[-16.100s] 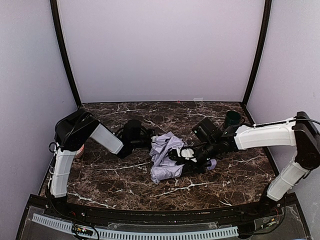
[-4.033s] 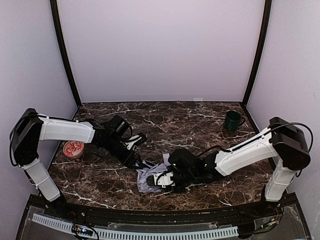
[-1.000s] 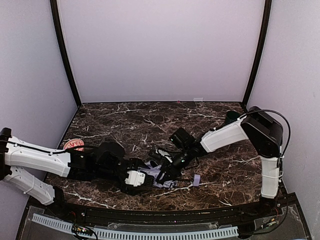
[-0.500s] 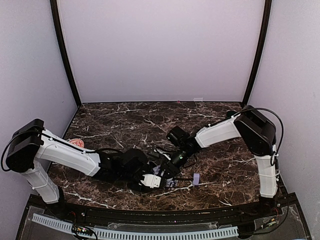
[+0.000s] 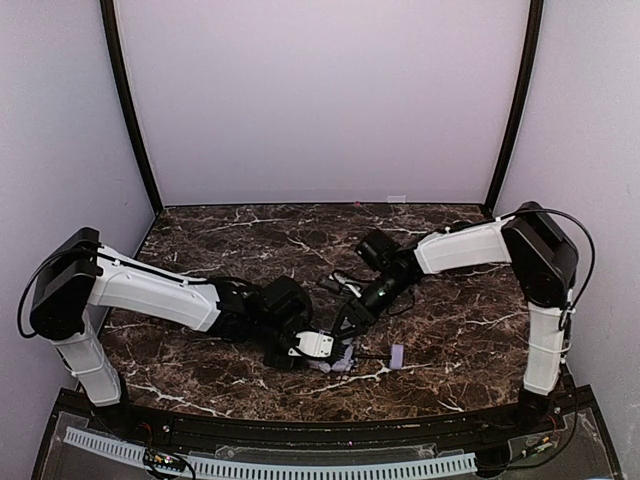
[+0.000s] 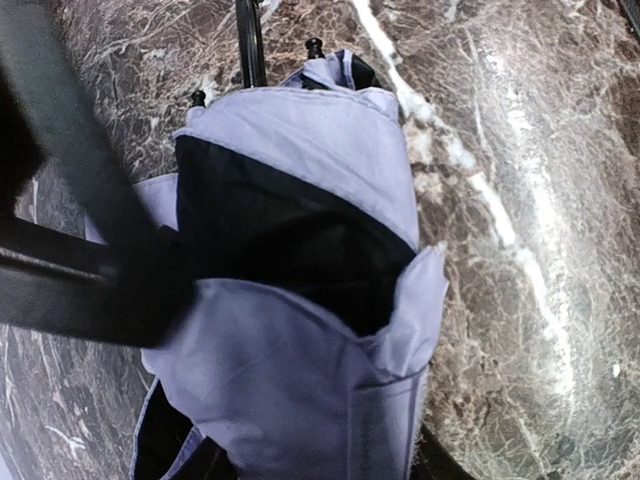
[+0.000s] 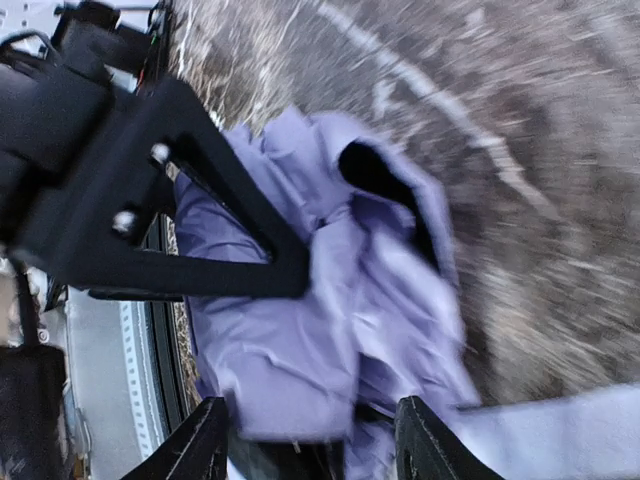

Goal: Put away the umbrella

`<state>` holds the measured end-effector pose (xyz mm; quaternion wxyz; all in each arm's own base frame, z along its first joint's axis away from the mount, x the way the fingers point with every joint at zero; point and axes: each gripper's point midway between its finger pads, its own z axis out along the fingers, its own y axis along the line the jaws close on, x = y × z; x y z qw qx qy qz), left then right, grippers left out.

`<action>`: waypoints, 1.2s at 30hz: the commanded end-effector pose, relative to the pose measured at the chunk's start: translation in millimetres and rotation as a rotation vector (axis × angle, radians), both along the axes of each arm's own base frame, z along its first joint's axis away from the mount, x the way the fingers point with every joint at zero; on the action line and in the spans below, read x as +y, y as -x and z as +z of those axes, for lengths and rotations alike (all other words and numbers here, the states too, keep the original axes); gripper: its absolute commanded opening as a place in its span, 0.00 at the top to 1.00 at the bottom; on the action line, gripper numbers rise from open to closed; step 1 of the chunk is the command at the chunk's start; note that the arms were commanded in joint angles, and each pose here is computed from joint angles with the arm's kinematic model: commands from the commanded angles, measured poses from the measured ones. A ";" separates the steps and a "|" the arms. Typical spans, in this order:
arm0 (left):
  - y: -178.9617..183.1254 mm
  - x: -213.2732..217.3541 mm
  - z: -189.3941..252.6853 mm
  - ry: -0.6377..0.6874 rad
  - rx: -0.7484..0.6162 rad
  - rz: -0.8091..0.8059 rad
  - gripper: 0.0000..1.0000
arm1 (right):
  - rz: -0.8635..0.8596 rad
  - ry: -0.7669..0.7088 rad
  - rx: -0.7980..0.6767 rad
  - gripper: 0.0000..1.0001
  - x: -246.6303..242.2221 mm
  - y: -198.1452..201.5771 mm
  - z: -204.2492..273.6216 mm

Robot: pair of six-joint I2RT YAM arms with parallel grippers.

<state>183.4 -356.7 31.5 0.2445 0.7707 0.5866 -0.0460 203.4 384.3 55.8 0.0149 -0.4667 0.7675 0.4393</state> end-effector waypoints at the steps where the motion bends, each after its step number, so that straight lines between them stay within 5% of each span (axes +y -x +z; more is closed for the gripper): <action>1: 71.6 65.1 -57.8 -0.282 0.401 -0.005 0.57 | -0.123 -0.031 -0.091 0.42 -23.4 -33.8 41.1; 10: 71.2 57.7 -67.8 -0.313 0.654 0.140 0.62 | -0.315 -0.153 -0.650 0.43 -67.4 -35.7 96.1; 20: 65.2 58.8 -73.7 -0.330 0.754 0.185 0.63 | 0.049 -0.289 -1.228 0.35 -41.6 68.1 81.1; 30: 62.5 54.9 -79.2 -0.338 0.780 0.185 0.63 | 0.333 -0.047 -1.424 0.27 -7.0 51.3 20.9; 36: 61.2 55.3 -77.6 -0.345 0.780 0.179 0.64 | 0.419 0.027 -1.383 0.26 -13.4 44.1 -9.2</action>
